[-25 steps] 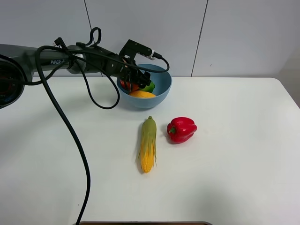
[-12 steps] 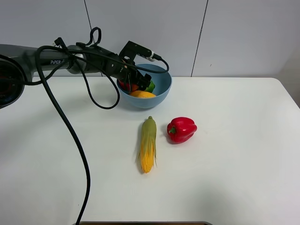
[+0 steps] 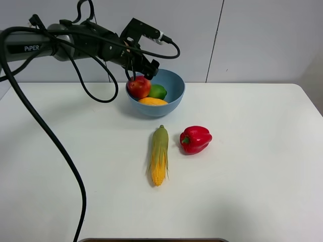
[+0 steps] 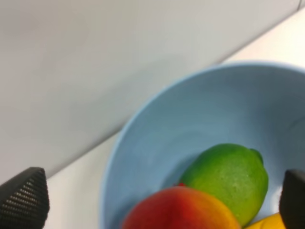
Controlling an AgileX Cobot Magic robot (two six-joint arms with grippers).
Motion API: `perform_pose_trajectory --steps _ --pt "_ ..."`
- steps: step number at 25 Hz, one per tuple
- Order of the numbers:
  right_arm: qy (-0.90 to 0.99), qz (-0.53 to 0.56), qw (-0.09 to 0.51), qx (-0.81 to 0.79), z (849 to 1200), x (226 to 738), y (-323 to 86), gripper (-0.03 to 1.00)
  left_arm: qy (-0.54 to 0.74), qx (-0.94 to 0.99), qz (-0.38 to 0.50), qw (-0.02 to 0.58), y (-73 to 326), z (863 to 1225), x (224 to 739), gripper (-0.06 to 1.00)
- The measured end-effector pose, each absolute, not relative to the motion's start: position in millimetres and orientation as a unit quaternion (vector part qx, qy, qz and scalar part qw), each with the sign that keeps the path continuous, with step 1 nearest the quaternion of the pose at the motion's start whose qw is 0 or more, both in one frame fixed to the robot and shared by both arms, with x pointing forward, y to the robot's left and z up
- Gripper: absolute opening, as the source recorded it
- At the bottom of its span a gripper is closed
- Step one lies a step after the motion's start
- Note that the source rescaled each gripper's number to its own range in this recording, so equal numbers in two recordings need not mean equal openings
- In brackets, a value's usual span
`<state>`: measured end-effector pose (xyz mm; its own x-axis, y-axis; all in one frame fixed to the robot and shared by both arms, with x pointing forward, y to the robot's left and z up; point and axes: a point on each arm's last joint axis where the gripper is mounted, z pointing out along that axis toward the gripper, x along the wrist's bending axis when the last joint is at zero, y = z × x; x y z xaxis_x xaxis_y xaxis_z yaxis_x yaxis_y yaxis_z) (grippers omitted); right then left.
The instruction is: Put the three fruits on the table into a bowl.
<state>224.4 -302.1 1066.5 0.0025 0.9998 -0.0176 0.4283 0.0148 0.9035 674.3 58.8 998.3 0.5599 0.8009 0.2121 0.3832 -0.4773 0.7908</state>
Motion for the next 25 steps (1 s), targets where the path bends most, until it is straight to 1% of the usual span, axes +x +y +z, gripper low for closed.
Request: perform_pose_trajectory --steps 4,7,14,21,25 --pt "0.600 0.372 0.384 0.595 1066 224 -302 0.00 0.366 0.807 0.303 0.351 67 1032 664 0.97" --pt "0.600 0.372 0.384 0.595 1066 224 -302 0.00 0.375 0.802 0.312 0.344 82 1062 655 0.97" --pt "0.600 0.372 0.384 0.595 1066 224 -302 0.00 0.414 0.777 0.341 0.328 136 1132 630 0.97" --pt "0.600 0.372 0.384 0.595 1066 224 -302 0.00 0.457 0.758 0.361 0.293 193 1186 592 0.97" --pt "0.600 0.372 0.384 0.595 1066 224 -302 0.00 0.482 0.746 0.371 0.273 224 1210 567 0.97"
